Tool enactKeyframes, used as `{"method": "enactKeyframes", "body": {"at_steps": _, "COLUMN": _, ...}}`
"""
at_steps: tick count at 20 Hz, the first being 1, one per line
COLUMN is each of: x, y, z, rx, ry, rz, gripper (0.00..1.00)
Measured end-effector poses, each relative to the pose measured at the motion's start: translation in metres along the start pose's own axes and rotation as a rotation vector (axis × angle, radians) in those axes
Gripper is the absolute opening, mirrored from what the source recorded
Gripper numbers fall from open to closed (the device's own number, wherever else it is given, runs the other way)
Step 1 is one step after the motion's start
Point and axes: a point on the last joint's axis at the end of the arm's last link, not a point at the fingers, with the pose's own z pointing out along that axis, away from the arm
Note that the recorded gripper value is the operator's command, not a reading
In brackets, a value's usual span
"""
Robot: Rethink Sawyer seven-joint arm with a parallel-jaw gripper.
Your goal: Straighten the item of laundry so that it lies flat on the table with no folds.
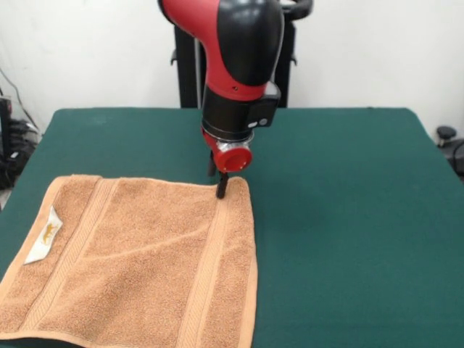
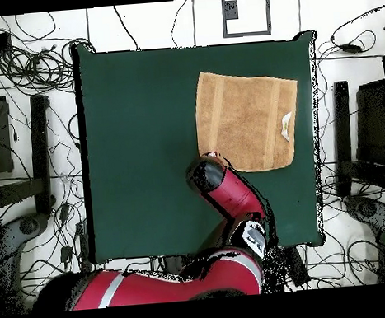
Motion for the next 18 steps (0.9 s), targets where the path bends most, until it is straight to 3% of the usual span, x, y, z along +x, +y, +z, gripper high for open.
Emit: {"method": "enactKeyframes", "body": {"at_steps": 18, "x": -0.0022, "y": -0.0007, "z": 0.0029, "rx": 0.003, "ry": 0.003, "rz": 0.005, "gripper": 1.00}}
